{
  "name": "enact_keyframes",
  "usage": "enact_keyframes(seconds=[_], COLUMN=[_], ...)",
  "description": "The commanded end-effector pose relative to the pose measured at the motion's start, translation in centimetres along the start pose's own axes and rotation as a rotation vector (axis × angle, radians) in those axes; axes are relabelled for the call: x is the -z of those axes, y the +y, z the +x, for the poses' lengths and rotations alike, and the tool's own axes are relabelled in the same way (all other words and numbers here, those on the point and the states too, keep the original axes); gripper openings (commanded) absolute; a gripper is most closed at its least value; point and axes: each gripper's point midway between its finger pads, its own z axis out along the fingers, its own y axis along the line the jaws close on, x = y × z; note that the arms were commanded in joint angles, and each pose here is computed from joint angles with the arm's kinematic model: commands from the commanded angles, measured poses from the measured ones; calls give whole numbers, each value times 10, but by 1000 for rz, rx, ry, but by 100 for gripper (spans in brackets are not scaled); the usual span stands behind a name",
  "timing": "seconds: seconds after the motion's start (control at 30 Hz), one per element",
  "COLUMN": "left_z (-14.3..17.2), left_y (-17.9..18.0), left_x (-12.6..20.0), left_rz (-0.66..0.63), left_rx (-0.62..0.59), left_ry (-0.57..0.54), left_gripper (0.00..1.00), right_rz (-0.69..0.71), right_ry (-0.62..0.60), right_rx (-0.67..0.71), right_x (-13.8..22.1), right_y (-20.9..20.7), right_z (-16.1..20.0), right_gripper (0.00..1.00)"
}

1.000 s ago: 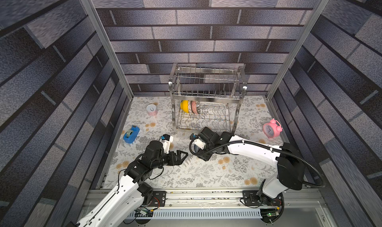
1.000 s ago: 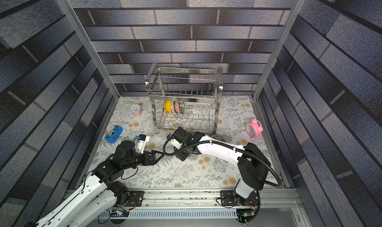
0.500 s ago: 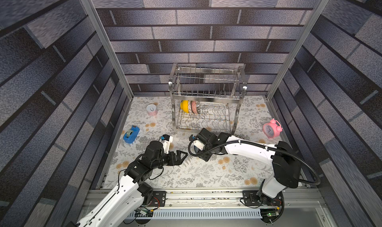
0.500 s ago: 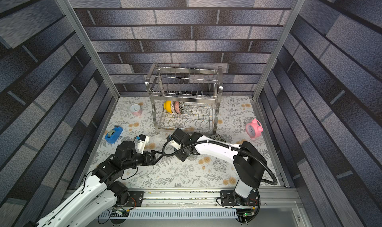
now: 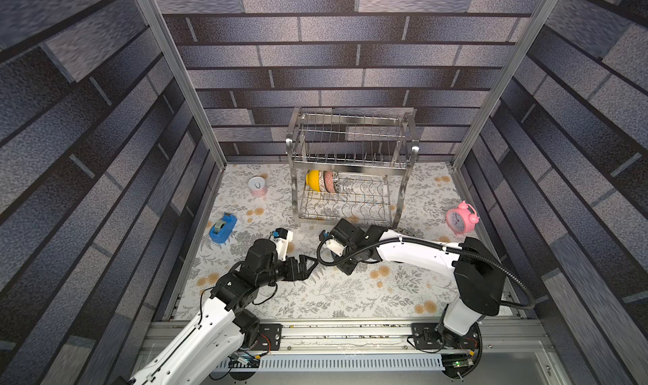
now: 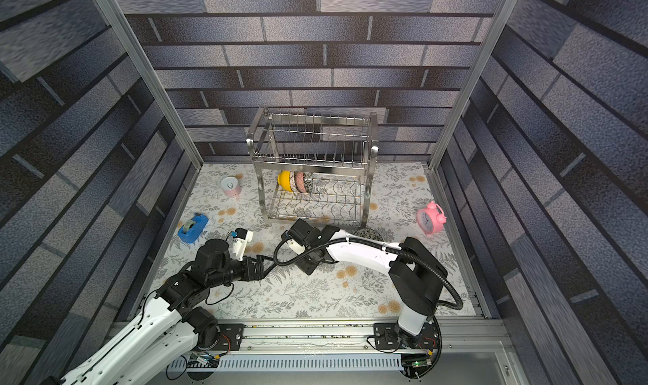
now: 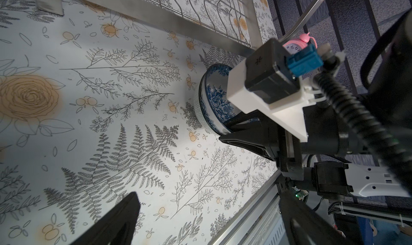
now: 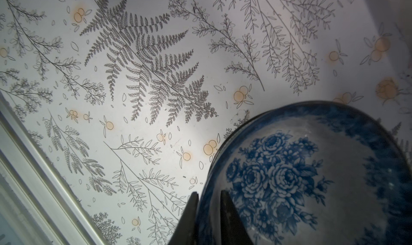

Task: Load bowls into a dish rack
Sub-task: Pick up the bowl from the bowl.

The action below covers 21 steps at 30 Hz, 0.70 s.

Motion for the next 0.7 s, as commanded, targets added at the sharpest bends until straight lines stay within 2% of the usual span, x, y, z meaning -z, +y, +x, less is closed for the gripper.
enact_keyframes(seconds=[0.0, 0.2, 0.67], left_z=[3, 2, -3], left_y=[5, 4, 0], left_x=[-1, -2, -2], left_rz=[-24, -24, -13], left_rx=[11, 7, -14], left_ry=[12, 16, 14], left_gripper=[100, 100, 100], right_rz=[-10, -21, -21], right_ry=[-7, -21, -124], right_rx=[3, 1, -19], right_x=[2, 5, 33], right_y=[5, 7, 8], right_z=[-7, -12, -40], right_gripper=[14, 0, 0])
